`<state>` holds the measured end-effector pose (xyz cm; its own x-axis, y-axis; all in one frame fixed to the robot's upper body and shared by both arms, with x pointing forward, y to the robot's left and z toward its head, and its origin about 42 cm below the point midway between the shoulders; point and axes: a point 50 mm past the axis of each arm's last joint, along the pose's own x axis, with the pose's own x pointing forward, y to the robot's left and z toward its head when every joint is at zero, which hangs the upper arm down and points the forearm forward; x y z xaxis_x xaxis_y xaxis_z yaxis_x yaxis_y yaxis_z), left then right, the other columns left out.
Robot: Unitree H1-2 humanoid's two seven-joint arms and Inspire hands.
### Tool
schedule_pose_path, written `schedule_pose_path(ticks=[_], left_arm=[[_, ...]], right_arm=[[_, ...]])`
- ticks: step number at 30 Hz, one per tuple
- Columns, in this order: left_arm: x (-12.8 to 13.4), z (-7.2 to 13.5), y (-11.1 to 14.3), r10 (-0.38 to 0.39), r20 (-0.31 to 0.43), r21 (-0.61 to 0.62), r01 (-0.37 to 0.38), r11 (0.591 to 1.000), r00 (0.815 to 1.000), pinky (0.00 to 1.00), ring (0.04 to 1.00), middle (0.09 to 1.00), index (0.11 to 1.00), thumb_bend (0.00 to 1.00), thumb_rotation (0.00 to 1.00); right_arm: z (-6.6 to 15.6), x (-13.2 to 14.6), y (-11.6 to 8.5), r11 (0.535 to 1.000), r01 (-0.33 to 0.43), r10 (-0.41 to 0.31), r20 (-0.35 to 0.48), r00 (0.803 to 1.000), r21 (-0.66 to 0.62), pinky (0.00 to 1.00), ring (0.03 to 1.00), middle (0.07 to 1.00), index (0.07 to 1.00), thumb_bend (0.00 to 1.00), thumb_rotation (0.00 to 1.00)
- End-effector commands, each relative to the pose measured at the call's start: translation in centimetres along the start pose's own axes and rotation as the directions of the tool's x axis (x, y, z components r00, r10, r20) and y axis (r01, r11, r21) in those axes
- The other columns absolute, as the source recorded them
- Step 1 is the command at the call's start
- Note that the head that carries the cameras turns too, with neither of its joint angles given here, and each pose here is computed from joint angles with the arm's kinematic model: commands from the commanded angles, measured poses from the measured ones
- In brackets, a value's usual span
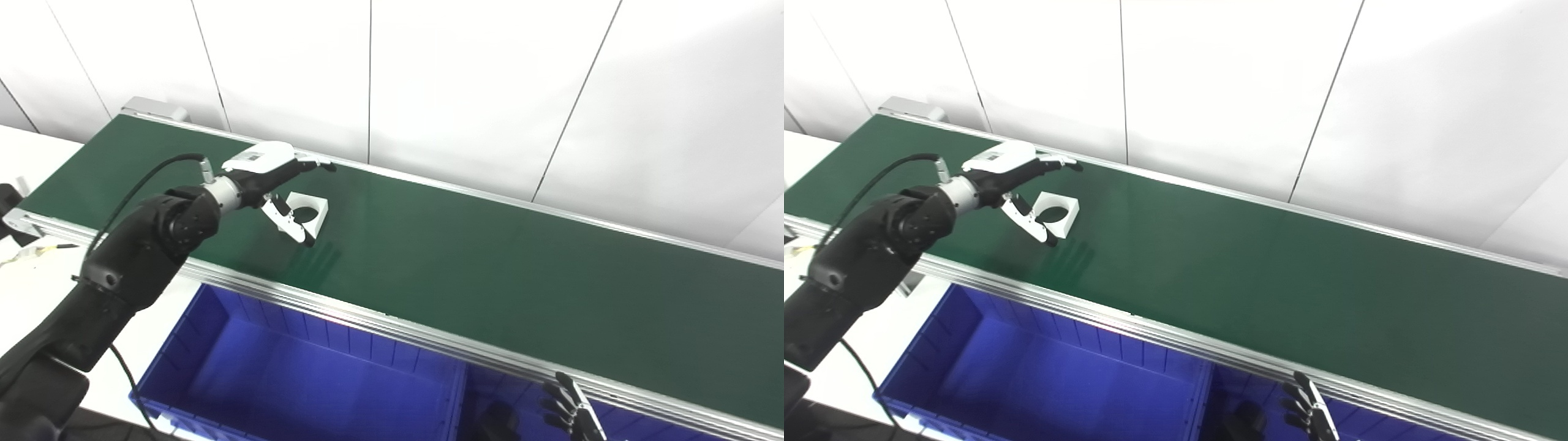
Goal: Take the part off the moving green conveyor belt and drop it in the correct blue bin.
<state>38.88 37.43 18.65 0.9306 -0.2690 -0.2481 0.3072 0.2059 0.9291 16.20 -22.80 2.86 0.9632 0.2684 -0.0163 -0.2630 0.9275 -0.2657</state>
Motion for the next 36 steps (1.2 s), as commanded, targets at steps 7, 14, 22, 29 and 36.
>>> schedule_pose_path(ticks=[7, 14, 22, 29, 36], left_arm=[[3.5, 0.8, 2.1, 0.049, 0.014, 0.087, -0.05, 0.995, 0.999, 0.82, 0.887, 0.912, 0.876, 0.88, 0.2], [5.7, 1.2, 1.0, 0.039, 0.012, 0.13, -0.041, 0.991, 0.999, 0.84, 0.898, 0.923, 0.883, 0.87, 0.16], [7.6, 2.0, 0.5, 0.023, -0.027, 0.13, -0.02, 0.991, 0.999, 0.8, 0.897, 0.928, 0.869, 0.83, 0.1], [8.8, 2.9, -0.2, -0.018, -0.038, 0.184, 0.025, 0.983, 0.999, 0.69, 0.839, 0.898, 0.847, 0.81, 0.02], [9.1, 3.0, -0.9, -0.066, -0.095, 0.153, 0.08, 0.985, 0.993, 0.53, 0.672, 0.826, 0.819, 0.75, 0.0]], right_arm=[[1.6, 0.1, -0.3, 0.999, 0.039, -0.041, 0.099, 0.994, 0.013, 0.75, 0.806, 0.856, 0.93, 0.79, 0.46], [1.8, -0.2, -0.2, 0.999, 0.046, -0.047, 0.103, 0.994, 0.012, 0.75, 0.8, 0.854, 0.928, 0.79, 0.48], [2.0, -0.5, 0.0, 0.999, 0.051, -0.052, 0.109, 0.993, 0.015, 0.75, 0.787, 0.85, 0.927, 0.78, 0.48], [2.2, -0.7, 0.0, 0.998, 0.059, -0.062, 0.111, 0.992, 0.027, 0.74, 0.782, 0.844, 0.923, 0.79, 0.49], [2.2, -0.8, -0.1, 0.997, 0.063, -0.067, 0.11, 0.992, 0.033, 0.74, 0.782, 0.844, 0.921, 0.78, 0.49]])
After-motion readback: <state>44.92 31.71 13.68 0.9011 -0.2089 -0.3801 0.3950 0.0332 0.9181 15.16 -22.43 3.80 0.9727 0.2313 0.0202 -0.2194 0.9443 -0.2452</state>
